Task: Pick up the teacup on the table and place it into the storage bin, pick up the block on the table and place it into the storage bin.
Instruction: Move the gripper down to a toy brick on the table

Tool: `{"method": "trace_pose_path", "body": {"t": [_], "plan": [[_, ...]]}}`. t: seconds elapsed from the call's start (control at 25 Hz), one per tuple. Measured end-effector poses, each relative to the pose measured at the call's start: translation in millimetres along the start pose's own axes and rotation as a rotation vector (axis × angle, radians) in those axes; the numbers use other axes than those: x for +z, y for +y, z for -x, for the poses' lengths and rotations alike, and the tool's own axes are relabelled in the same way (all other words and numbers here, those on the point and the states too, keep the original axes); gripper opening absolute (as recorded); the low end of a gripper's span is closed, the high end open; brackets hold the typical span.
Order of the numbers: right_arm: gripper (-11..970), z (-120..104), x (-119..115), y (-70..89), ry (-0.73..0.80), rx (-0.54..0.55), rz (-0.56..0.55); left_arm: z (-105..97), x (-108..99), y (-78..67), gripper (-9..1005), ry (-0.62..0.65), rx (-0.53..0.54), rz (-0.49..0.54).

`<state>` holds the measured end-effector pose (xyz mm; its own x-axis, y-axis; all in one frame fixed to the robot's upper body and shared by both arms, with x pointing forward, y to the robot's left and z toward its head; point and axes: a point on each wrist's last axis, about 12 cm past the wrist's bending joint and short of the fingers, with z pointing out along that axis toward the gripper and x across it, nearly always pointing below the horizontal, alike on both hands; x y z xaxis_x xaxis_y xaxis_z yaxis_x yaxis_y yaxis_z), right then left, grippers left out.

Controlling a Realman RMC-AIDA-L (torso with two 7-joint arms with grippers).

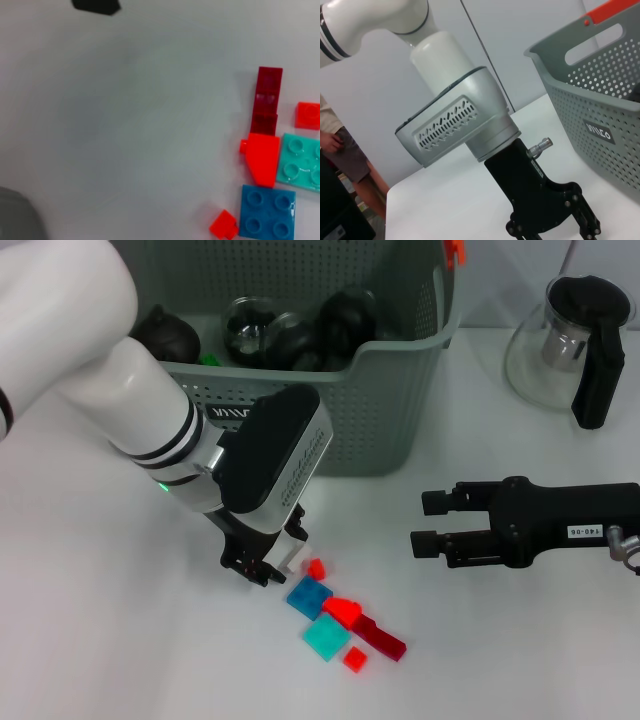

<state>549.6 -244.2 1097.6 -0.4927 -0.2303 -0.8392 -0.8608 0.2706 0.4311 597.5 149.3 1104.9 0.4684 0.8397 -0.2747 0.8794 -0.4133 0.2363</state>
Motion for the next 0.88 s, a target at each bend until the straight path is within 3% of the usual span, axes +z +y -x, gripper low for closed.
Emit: {"method": "trace_pose_path", "body": {"t": [0.32,0.88], "plan": [[790,-1,-3,-0.3,0.001,-0.002,-0.003,8,-11,5.0,554,-0.009,0.001,-0.01],[791,-1,-4,-0.2,0.001,-0.002,-0.004,15,-5,8.7,554,0.031,0.052,-0.012]]}}
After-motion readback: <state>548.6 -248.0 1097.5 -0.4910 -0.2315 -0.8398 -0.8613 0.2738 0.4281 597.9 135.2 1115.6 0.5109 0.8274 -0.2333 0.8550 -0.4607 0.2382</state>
